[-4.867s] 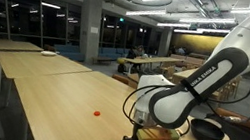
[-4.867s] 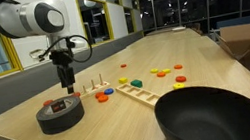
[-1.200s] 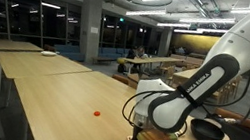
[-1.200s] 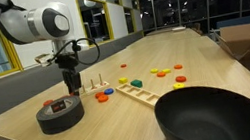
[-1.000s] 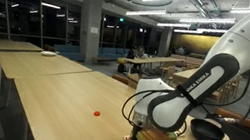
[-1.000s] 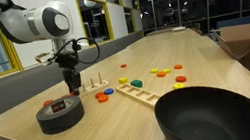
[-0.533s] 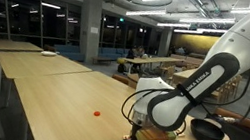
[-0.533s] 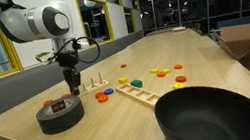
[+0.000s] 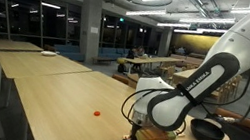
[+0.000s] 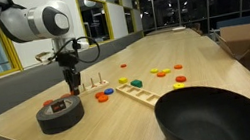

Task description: Pick the orange ring on the object and put it on the table

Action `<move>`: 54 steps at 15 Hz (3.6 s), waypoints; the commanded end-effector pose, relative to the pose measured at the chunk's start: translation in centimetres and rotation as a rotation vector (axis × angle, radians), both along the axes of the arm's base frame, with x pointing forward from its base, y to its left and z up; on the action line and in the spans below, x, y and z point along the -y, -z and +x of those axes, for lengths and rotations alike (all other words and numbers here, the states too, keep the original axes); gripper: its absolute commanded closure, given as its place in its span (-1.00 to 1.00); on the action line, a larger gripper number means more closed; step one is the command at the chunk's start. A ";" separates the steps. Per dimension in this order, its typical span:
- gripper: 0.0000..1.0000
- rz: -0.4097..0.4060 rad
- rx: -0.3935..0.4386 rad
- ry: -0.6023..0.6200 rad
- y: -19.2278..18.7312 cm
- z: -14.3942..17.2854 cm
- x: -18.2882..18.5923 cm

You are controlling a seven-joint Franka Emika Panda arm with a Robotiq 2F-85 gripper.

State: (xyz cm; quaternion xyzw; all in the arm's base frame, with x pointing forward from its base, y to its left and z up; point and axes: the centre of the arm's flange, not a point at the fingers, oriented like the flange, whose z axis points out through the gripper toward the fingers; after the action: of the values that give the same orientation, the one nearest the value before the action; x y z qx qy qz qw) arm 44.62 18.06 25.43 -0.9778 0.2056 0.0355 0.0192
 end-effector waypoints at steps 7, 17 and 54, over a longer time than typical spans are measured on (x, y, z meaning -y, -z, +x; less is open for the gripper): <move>0.52 -0.051 -0.015 -0.071 -2.2 1.1 -0.8; 0.52 -0.054 -0.014 -0.001 -3.1 2.5 2.5; 0.52 -0.093 -0.060 0.331 -3.5 -2.4 18.0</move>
State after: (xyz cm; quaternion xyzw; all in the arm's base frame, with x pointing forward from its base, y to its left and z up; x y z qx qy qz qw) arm 45.02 0.56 27.07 -0.9326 0.3547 0.0547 -0.0365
